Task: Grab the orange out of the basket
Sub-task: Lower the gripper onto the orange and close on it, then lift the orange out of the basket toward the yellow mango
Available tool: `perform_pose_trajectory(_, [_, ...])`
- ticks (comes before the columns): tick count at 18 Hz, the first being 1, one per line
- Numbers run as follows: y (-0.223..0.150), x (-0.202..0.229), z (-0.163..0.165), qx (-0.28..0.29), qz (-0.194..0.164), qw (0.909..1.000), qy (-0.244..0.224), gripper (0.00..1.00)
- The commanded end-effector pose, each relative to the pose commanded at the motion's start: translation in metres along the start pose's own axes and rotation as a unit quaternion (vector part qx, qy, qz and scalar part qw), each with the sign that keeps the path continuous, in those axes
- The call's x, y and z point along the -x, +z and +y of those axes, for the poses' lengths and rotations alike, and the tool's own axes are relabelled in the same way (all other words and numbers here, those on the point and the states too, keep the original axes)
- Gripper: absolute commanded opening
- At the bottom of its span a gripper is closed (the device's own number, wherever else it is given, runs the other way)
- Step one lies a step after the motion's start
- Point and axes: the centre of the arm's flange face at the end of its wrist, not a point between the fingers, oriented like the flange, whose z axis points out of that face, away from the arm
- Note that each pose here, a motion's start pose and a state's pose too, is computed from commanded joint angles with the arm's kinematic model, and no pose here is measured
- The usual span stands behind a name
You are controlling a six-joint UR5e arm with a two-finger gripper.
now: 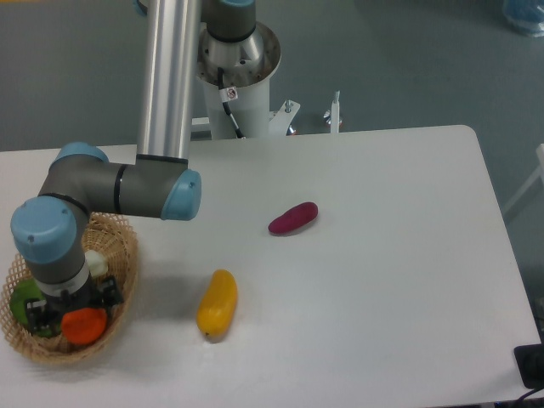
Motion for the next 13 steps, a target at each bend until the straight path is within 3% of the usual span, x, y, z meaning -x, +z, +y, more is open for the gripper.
perform_pose_trajectory(5, [0.005, 0.002, -0.002, -0.003, -0.012, 0.9999, 0.001, 1.0])
perform_pose_trajectory(6, [0.005, 0.002, -0.002, -0.004, -0.012, 0.9999, 0.002, 0.96])
perform_pose_trajectory(7, [0.002, 0.001, -0.003, -0.006, -0.01, 0.9999, 0.004, 0.83])
perform_pose_trajectory(10, [0.0, 0.001, -0.003, -0.007, -0.01, 0.9999, 0.004, 0.66])
perform_pose_trajectory(13, [-0.016, -0.001, -0.003, -0.017, -0.004, 0.9998, 0.006, 0.63])
